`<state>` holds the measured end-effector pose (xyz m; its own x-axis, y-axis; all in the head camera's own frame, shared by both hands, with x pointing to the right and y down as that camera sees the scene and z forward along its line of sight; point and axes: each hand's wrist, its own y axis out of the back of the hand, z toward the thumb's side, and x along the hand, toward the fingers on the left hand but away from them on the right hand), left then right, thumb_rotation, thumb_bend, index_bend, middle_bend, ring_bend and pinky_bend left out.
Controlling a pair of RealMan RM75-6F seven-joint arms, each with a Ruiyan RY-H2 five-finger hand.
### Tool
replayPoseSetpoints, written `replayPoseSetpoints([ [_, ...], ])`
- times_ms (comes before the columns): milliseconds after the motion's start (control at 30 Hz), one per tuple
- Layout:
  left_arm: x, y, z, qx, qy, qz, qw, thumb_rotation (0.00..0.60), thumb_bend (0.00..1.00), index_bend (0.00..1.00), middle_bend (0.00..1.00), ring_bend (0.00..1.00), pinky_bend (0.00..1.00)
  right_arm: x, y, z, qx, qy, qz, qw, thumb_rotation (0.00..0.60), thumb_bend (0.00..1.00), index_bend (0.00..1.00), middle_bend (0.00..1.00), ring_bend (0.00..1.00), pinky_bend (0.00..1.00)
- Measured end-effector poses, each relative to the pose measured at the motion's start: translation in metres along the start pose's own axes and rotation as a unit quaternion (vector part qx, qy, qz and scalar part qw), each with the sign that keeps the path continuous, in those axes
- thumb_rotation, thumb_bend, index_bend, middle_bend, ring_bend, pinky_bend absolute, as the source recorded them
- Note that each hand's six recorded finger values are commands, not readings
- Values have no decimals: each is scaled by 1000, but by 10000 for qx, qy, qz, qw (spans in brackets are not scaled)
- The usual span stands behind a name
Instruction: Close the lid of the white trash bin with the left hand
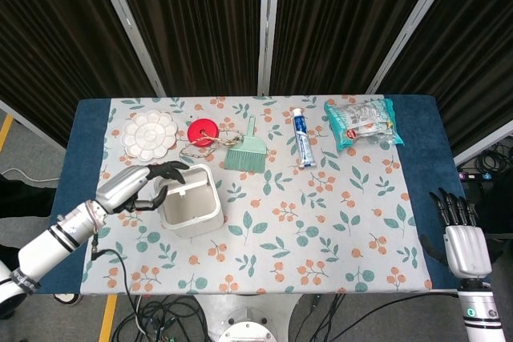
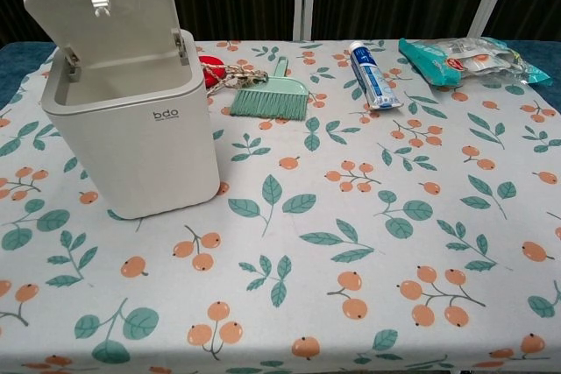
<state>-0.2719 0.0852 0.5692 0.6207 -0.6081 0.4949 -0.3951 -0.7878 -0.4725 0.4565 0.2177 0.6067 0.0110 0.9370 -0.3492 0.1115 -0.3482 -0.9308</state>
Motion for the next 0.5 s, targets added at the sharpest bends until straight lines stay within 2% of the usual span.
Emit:
replayPoseSetpoints([
  [500,-10,-39,-1,1260,-95,55,9920,255,603,180,303,276,251,0,-4,-1,-7,-23,59,10000,600,253,0,0,0,0],
])
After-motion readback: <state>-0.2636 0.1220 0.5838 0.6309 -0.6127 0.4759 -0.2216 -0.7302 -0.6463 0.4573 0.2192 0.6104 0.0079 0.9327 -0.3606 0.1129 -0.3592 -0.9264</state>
